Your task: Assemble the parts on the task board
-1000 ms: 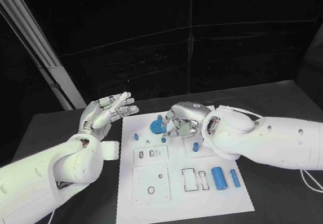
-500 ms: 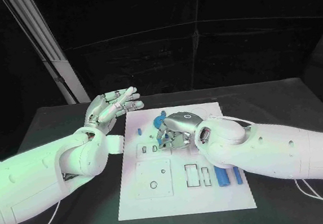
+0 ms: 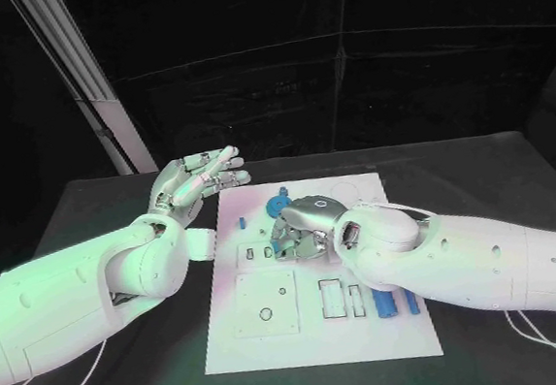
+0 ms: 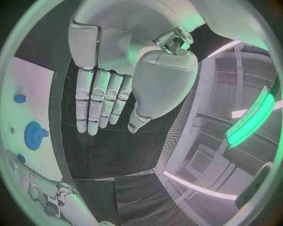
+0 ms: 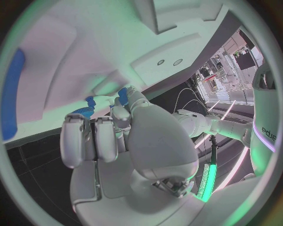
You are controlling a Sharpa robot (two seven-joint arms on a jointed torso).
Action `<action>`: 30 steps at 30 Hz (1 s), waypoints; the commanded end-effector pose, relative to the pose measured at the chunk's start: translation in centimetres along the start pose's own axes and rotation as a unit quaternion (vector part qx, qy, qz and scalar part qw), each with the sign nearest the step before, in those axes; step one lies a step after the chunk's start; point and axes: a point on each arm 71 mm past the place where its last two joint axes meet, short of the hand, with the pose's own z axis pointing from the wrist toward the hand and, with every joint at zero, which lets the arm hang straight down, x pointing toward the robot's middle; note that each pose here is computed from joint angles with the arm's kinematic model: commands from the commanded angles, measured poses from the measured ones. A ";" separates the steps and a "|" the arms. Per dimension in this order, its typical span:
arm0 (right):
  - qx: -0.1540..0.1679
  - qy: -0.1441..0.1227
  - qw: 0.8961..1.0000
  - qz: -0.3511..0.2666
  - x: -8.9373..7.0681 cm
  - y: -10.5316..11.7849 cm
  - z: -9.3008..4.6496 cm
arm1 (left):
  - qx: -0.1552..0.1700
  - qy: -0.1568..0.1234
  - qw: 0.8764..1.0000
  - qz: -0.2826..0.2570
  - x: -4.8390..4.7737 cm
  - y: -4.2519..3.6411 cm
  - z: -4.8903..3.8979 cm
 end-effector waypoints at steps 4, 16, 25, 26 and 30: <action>0.002 0.012 1.000 -0.010 0.2 0.0 0.0 | -0.001 0.009 1.000 -0.005 0.19 -0.07 0.06; 0.014 0.024 0.999 -0.016 0.5 -0.1 0.0 | -0.001 0.014 1.000 -0.009 0.31 -0.05 0.07; 0.022 0.024 0.999 -0.016 0.5 -0.2 0.0 | -0.001 0.017 1.000 -0.010 0.34 -0.04 0.09; 0.023 0.024 0.999 -0.016 0.5 -0.2 0.0 | -0.001 0.017 1.000 -0.011 0.35 -0.03 0.10; 0.024 0.022 0.999 -0.015 0.5 -0.2 0.0 | -0.001 0.018 1.000 -0.011 0.36 -0.02 0.12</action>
